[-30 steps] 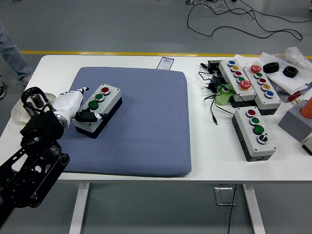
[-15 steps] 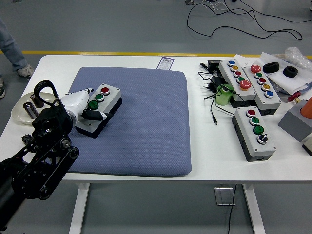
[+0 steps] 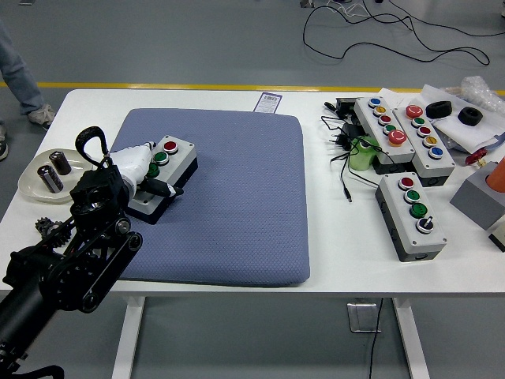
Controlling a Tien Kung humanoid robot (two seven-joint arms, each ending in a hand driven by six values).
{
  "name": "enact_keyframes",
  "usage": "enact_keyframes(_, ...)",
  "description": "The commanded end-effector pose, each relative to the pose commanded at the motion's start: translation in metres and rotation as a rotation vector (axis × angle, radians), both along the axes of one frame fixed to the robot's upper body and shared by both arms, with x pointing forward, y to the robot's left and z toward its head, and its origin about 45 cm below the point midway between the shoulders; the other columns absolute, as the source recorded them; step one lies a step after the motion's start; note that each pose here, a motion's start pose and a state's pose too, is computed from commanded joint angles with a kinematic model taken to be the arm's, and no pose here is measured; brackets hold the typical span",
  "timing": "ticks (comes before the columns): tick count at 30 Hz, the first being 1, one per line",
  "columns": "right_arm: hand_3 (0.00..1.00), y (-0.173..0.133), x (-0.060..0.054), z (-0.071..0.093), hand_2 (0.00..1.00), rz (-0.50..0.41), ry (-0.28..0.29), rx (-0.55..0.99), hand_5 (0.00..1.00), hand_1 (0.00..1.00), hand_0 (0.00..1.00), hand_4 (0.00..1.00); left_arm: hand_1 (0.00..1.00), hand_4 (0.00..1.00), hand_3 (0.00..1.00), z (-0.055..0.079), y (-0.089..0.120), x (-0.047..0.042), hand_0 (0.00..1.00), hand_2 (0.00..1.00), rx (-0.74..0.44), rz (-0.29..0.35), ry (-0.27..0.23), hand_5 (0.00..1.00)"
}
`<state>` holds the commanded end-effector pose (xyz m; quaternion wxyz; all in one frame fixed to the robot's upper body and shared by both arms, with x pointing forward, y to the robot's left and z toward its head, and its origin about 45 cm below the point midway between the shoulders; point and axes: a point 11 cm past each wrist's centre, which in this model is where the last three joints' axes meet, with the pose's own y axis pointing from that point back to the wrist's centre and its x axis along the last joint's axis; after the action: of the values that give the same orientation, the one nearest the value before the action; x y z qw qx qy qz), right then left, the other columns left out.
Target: Pick up the button,place it on the desk,press the button,press the button
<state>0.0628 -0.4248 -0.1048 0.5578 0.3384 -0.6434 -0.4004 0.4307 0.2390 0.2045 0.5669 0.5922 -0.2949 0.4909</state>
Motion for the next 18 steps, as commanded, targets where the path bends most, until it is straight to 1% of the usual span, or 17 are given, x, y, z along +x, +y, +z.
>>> enact_keyframes(4, 0.613, 0.0, 0.0, 0.0, 0.712, 0.0, 0.0, 0.0, 0.33, 0.656, 0.66, 0.47, 0.998, 0.998, 0.998, -0.002, -0.002, 0.0021, 0.861, 0.998, 0.002, 0.002, 0.002, 0.425)
enact_keyframes(5, 0.613, 0.0, 0.0, 0.0, 0.711, 0.0, 0.0, 0.0, 0.329, 0.656, 0.66, 0.47, 0.96, 0.998, 0.998, -0.003, -0.002, 0.0024, 0.733, 0.998, 0.003, 0.002, 0.006, 0.407)
enact_keyframes(10, 0.613, -0.001, 0.0, 0.0, 0.711, 0.001, 0.0, -0.002, 0.329, 0.656, 0.66, 0.47, 0.96, 0.998, 0.998, -0.008, -0.002, 0.0031, 0.733, 0.998, 0.014, 0.004, 0.027, 0.407)
enact_keyframes(11, 0.613, -0.001, 0.0, 0.0, 0.712, 0.001, 0.0, -0.002, 0.329, 0.655, 0.66, 0.47, 0.738, 0.985, 0.998, -0.008, -0.001, 0.0031, 0.513, 0.985, 0.015, 0.004, 0.03, 0.378)
enact_keyframes(16, 0.613, -0.001, 0.0, 0.0, 0.712, 0.001, 0.0, -0.003, 0.329, 0.655, 0.66, 0.47, 0.738, 0.985, 0.998, -0.014, 0.001, 0.0029, 0.513, 0.985, 0.027, 0.008, 0.048, 0.378)
enact_keyframes(17, 0.613, -0.001, 0.0, 0.0, 0.71, 0.001, 0.0, -0.003, 0.331, 0.653, 0.66, 0.47, 0.558, 0.857, 0.998, -0.016, 0.0, 0.0025, 0.41, 0.794, 0.034, 0.004, 0.06, 0.189)
enact_keyframes(18, 0.613, -0.001, 0.0, 0.0, 0.71, 0.001, 0.0, -0.003, 0.331, 0.653, 0.66, 0.47, 0.558, 0.857, 0.998, -0.016, 0.0, 0.0023, 0.41, 0.794, 0.037, 0.001, 0.065, 0.189)
